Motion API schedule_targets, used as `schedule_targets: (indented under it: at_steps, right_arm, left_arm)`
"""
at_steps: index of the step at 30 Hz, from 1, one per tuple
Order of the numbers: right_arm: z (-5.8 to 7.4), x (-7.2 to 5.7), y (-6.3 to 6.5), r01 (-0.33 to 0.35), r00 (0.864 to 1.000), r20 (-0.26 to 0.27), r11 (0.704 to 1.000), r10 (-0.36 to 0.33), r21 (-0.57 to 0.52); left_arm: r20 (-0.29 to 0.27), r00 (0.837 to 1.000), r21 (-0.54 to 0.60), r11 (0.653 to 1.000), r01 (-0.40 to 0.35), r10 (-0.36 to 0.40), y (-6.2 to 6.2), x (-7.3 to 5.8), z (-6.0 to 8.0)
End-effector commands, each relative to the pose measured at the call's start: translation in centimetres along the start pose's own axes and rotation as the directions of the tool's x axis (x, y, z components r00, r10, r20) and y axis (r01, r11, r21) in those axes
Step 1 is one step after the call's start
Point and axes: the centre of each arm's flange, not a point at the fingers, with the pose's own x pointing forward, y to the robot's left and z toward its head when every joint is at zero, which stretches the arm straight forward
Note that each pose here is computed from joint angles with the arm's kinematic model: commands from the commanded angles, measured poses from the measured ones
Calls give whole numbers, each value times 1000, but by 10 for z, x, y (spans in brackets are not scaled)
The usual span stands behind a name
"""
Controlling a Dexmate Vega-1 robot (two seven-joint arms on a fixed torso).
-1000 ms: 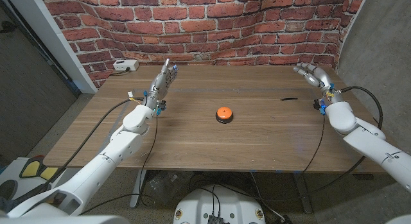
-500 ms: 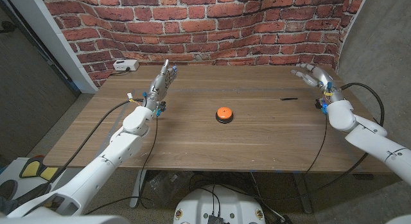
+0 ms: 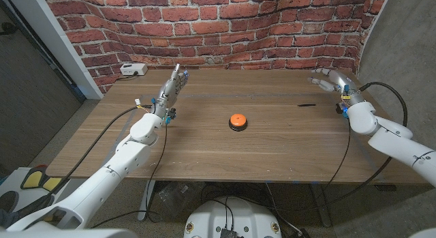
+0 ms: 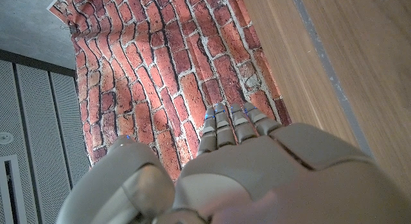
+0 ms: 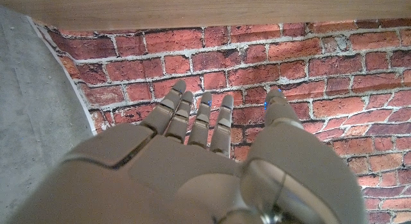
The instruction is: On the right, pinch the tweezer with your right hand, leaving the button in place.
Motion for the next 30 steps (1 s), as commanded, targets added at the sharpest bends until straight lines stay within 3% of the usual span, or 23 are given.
schedule_targets:
  at_steps: [1, 10, 30]
  right_arm:
    - [-3, 8, 0, -113, 992, -73, 987, 105, -113]
    - [-1, 15, 1, -183, 980, -110, 966, 166, -180]
    - [-7, 24, 3, -229, 969, -147, 940, 196, -254]
  left_arm:
    - [-6, 1000, 5, 1000, -3, 3, -4, -2, 0]
    - [-8, 1000, 11, 1000, -11, 11, -2, -5, 1]
    - [-10, 1000, 6, 1000, -22, 22, -6, -10, 0]
